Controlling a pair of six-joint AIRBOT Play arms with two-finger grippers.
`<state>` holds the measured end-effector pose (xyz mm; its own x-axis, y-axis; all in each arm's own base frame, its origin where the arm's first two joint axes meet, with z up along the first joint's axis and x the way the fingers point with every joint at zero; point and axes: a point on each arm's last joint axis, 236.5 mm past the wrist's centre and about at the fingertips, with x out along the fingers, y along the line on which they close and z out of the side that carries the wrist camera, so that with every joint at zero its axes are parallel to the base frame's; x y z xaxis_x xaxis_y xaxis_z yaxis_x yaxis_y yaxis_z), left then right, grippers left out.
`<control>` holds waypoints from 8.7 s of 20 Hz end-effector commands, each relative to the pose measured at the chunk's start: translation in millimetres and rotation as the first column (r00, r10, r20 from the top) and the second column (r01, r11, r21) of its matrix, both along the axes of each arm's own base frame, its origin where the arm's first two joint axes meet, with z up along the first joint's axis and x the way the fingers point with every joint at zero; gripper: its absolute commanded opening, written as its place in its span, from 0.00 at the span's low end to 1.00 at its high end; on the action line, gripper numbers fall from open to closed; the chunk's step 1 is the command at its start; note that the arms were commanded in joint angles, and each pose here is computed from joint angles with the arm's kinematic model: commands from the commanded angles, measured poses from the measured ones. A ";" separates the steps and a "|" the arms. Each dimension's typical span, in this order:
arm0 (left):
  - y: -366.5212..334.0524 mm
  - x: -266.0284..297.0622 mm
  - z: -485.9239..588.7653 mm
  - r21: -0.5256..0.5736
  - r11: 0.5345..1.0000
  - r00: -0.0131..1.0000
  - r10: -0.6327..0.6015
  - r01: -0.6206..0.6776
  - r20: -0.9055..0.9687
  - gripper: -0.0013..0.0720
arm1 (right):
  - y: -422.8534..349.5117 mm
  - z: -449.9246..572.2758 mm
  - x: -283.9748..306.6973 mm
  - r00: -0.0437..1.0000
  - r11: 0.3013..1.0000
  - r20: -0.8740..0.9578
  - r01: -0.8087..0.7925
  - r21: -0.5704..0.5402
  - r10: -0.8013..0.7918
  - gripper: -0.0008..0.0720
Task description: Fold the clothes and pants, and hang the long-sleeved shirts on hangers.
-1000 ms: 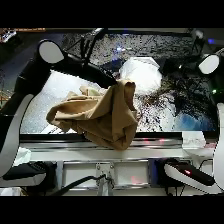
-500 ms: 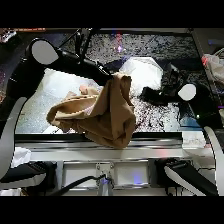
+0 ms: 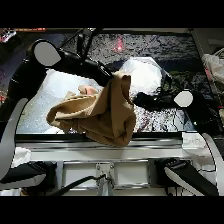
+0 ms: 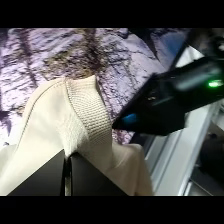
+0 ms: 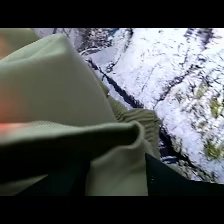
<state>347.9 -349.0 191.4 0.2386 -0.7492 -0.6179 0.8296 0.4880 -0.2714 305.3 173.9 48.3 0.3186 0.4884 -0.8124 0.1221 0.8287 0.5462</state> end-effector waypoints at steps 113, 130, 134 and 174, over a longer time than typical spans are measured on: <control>669.7 -17.7 -179.6 0.726 -0.133 0.285 0.861 -0.675 0.422 0.66 | 230.7 20.1 95.4 0.548 0.604 0.256 -0.705 -0.372 0.797 0.05; 708.9 6.7 -227.3 0.731 -0.130 0.266 0.877 -0.670 0.400 0.55 | 232.2 21.6 97.7 0.549 0.610 0.267 -0.699 -0.373 0.792 0.05; 708.7 6.9 -227.3 0.730 -0.129 0.266 0.877 -0.671 0.400 0.55 | 232.6 22.0 98.4 0.549 0.612 0.271 -0.697 -0.373 0.791 0.05; 712.1 32.6 -204.6 0.643 -0.126 0.261 0.842 -0.755 0.472 0.03 | 226.0 15.5 88.1 0.560 0.598 0.215 -0.717 -0.357 0.800 0.05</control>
